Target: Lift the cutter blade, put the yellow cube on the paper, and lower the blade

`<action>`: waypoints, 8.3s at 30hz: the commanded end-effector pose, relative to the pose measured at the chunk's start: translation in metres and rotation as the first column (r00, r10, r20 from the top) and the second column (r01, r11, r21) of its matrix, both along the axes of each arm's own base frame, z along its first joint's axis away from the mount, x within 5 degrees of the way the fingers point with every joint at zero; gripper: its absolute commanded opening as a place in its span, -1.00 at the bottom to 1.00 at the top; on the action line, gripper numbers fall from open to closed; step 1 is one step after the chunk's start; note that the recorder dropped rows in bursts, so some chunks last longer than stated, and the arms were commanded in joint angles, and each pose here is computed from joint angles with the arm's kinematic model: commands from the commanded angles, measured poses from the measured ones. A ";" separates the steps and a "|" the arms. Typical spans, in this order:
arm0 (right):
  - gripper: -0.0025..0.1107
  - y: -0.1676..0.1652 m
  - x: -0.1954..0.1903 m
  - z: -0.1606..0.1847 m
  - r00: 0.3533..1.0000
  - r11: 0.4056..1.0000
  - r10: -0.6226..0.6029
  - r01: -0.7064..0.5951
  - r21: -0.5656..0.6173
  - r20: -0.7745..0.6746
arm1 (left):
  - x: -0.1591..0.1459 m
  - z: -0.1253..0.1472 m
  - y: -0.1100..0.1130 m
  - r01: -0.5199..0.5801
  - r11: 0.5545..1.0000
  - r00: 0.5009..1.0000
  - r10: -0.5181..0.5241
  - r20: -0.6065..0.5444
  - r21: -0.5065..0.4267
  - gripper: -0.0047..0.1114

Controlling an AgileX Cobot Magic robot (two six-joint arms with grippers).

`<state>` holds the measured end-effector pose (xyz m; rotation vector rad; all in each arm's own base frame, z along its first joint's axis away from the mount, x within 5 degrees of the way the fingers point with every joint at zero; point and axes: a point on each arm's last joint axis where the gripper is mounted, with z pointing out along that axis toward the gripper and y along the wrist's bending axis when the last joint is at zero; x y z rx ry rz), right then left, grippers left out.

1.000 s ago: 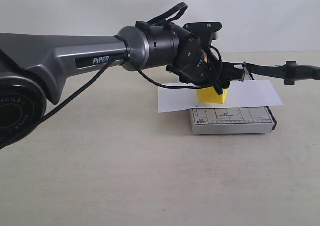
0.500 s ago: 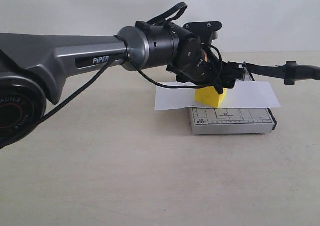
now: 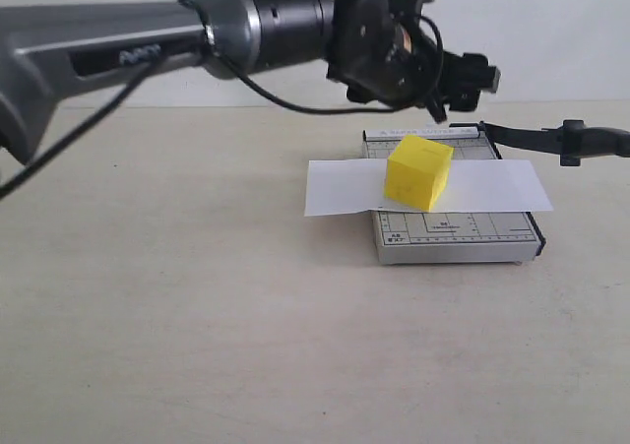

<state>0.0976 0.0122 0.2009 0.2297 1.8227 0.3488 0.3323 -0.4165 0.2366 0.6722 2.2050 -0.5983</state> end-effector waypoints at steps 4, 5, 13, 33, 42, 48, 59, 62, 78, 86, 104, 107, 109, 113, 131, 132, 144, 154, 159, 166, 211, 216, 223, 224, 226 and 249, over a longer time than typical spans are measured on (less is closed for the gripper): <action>-0.96 0.000 0.000 0.001 1.000 1.000 -0.001 0.001 -0.004 0.013 | -0.027 0.098 0.043 -0.005 0.997 0.994 -0.003 0.106 0.073 -0.32; -0.96 0.000 0.000 0.001 1.000 1.000 -0.001 0.001 -0.004 0.013 | -0.033 0.112 0.052 -0.004 0.999 0.990 -0.002 0.139 0.046 -0.40; -0.96 0.000 0.000 0.001 1.000 1.000 -0.001 0.001 -0.004 0.013 | -0.106 0.143 0.137 0.051 0.982 0.959 0.002 0.283 -0.182 -0.41; -0.96 0.000 0.000 0.000 1.000 1.000 0.002 -0.002 -0.005 0.000 | -0.276 0.035 0.341 0.166 0.807 0.915 0.087 0.393 -0.566 -0.41; -0.96 0.000 0.000 0.000 1.000 1.000 0.002 -0.002 -0.005 0.000 | -0.290 -0.003 0.359 0.145 0.760 0.933 0.108 0.343 -0.633 -0.41; -0.96 0.000 0.000 -0.001 1.000 1.000 0.002 -0.002 -0.006 -0.005 | -0.293 -0.015 0.363 0.146 0.753 0.933 0.111 0.342 -0.642 -0.41; -0.95 0.000 0.001 0.004 1.000 1.000 0.001 -0.001 -0.004 0.015 | -0.292 -0.020 0.363 0.122 0.781 0.942 0.103 0.319 -0.613 -0.41; -0.87 0.001 0.003 0.016 0.999 1.000 0.003 -0.003 -0.001 0.044 | -0.292 -0.020 0.363 0.122 0.781 0.942 0.103 0.319 -0.613 -0.41; 0.11 0.011 0.025 0.109 0.959 0.960 0.143 -0.195 -0.202 -0.245 | -0.292 -0.020 0.363 0.124 0.782 0.941 0.102 0.321 -0.611 -0.41; 0.11 0.008 0.069 0.151 0.909 0.914 0.068 -0.222 -0.339 -0.411 | -0.293 -0.018 0.365 0.132 0.775 0.932 0.116 0.344 -0.618 -0.41; 0.11 0.010 0.185 0.134 0.719 0.793 -0.059 -0.388 -0.470 -0.692 | -0.281 -0.014 0.390 -0.168 0.737 0.771 0.512 0.379 -0.654 -0.41; 0.11 0.014 0.191 0.125 0.683 0.810 -0.038 -0.407 -0.423 -0.729 | -0.282 -0.012 0.395 -0.201 0.717 0.723 0.568 0.393 -0.668 -0.41; 0.11 0.018 0.194 0.121 0.674 0.815 -0.006 -0.424 -0.394 -0.738 | -0.282 -0.012 0.397 -0.230 0.708 0.700 0.597 0.393 -0.668 -0.41; 0.11 0.020 0.198 0.121 0.700 0.824 0.019 -0.415 -0.385 -0.714 | -0.281 -0.012 0.399 -0.256 0.699 0.676 0.623 0.393 -0.668 -0.41; -0.25 0.025 0.218 0.090 0.635 0.819 0.034 -0.460 -0.342 -0.772 | -0.280 -0.012 0.401 -0.290 0.685 0.645 0.655 0.393 -0.668 -0.41; -0.36 0.025 0.218 0.090 0.635 0.819 0.034 -0.460 -0.342 -0.772 | -0.280 -0.012 0.401 -0.290 0.685 0.645 0.655 0.393 -0.668 -0.41; -0.96 0.025 0.209 0.088 0.628 0.824 0.048 -0.464 -0.324 -0.777 | -0.280 -0.012 0.401 -0.290 0.685 0.645 0.655 0.393 -0.668 -0.41; -0.96 0.024 0.161 0.040 0.628 0.863 0.080 -0.433 -0.262 -0.774 | -0.280 -0.012 0.401 -0.290 0.685 0.645 0.655 0.393 -0.668 -0.41; -0.96 0.022 0.141 0.002 0.592 0.869 0.080 -0.436 -0.235 -0.802 | -0.280 -0.012 0.401 -0.290 0.685 0.645 0.655 0.393 -0.668 -0.41; -0.96 0.019 0.124 -0.027 0.578 0.872 0.075 -0.434 -0.229 -0.813 | -0.280 -0.012 0.401 -0.290 0.685 0.645 0.655 0.393 -0.668 -0.41; 0.08 0.018 0.113 -0.037 0.710 0.898 0.082 -0.358 -0.258 -0.699 | -0.278 -0.054 0.423 -0.577 0.814 0.694 0.446 0.565 0.066 -0.84; 0.06 0.018 0.109 0.006 0.842 0.902 0.104 -0.304 -0.307 -0.529 | -0.278 -0.054 0.423 -0.574 0.816 0.692 0.441 0.572 0.065 -0.84; -0.90 0.011 0.067 0.077 0.987 0.922 0.122 -0.153 -0.357 -0.110 | -0.277 -0.050 0.420 -0.555 0.831 0.680 0.427 0.596 0.039 -0.84; -0.95 0.010 0.057 0.083 0.991 0.925 0.122 -0.130 -0.358 -0.047 | -0.277 -0.050 0.420 -0.555 0.831 0.680 0.427 0.596 0.039 -0.84; -0.96 0.007 0.037 0.088 0.991 0.930 0.120 -0.092 -0.356 0.058 | -0.277 -0.050 0.420 -0.555 0.831 0.680 0.427 0.596 0.039 -0.84; -0.96 -0.006 -0.053 0.059 0.902 0.986 0.065 0.007 -0.166 0.427 | -0.277 -0.051 0.421 -0.557 0.829 0.682 0.428 0.593 0.041 -0.84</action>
